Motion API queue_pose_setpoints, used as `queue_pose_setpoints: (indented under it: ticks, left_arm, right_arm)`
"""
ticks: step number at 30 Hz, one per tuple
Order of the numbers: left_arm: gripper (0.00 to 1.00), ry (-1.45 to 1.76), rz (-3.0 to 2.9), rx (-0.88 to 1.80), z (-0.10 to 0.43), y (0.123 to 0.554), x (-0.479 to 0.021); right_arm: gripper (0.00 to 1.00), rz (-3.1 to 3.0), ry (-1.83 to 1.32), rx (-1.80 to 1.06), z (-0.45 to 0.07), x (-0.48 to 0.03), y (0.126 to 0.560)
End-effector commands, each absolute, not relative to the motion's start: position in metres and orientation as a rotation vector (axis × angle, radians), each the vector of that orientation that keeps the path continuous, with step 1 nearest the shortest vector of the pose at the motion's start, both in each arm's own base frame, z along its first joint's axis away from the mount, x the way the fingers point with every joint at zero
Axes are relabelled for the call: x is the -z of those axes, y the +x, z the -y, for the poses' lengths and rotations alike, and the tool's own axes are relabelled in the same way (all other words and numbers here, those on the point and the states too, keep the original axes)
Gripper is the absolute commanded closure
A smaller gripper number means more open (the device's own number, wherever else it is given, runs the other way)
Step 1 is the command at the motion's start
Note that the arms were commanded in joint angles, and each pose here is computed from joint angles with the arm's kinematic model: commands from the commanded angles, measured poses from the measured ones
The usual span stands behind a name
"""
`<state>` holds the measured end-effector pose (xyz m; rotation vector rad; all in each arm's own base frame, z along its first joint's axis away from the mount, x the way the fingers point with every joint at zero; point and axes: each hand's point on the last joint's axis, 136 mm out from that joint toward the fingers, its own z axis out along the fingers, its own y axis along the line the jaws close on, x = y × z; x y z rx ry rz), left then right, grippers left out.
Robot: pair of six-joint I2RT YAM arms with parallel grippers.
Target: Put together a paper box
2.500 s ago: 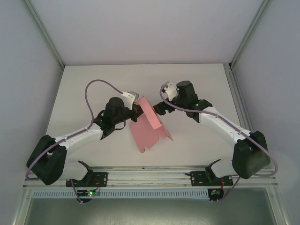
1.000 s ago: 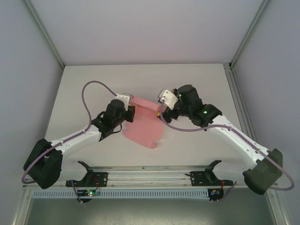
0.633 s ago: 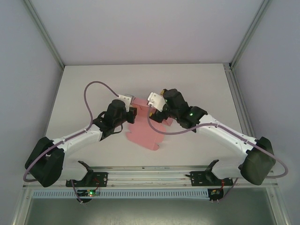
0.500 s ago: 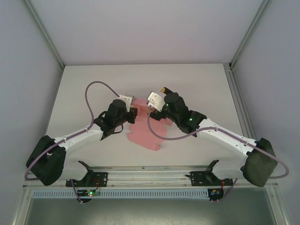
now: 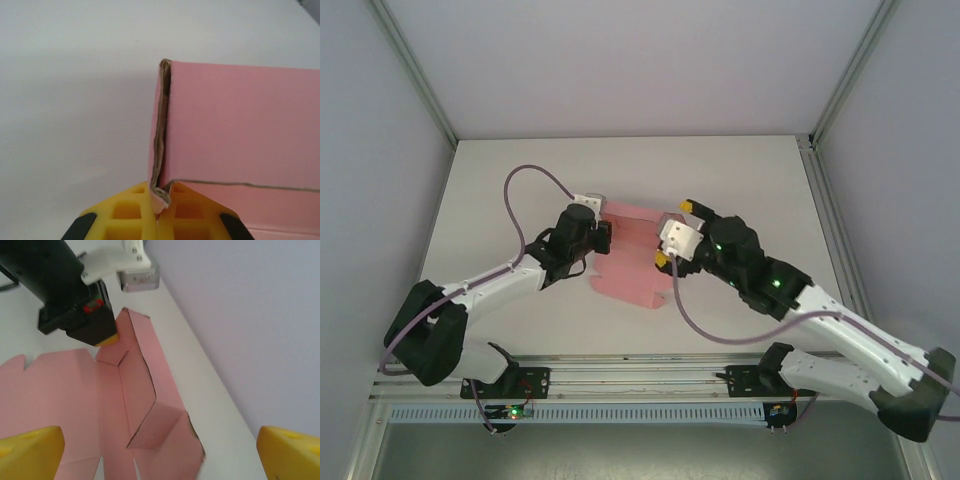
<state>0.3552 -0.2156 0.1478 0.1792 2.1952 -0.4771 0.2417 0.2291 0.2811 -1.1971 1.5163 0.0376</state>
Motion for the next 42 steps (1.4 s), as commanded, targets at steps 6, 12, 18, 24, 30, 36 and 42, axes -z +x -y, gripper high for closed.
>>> queue_pose_setpoints:
  ticks: [6, 12, 18, 24, 30, 36, 42]
  left_arm:
    - [1.0, -0.19, -2.094, 0.487, 0.173, 0.383, -0.175]
    - [1.0, -0.244, -1.987, 0.652, 0.175, 0.385, -0.205]
    - [1.0, -0.21, -1.966, 0.715, 0.184, 0.383, -0.218]
    - [1.0, -0.205, -1.962, 0.768, 0.191, 0.383, -0.219]
    - [1.0, -0.21, -1.954, 0.75, 0.189, 0.387, -0.218]
    - [1.0, -0.183, -1.983, 0.758, 0.196, 0.389, -0.21]
    - [1.0, -0.072, -1.988, 0.829, 0.213, 0.386, -0.212]
  right_arm:
    - [0.02, -1.655, -0.318, -0.152, -0.131, -0.293, 0.272]
    - [0.02, -1.837, 0.106, -0.521, -0.099, -0.231, 0.298]
    - [0.02, -1.765, 0.142, -0.816, -0.128, -0.227, 0.328]
    - [0.01, -1.777, 0.011, -1.034, -0.176, -0.236, 0.357]
    - [0.02, -1.722, -0.155, -1.186, -0.217, -0.241, 0.372]
    - [0.02, -1.673, -0.213, -1.259, -0.232, -0.245, 0.379]
    - [0.02, -1.728, -0.246, -1.135, -0.235, -0.234, 0.385]
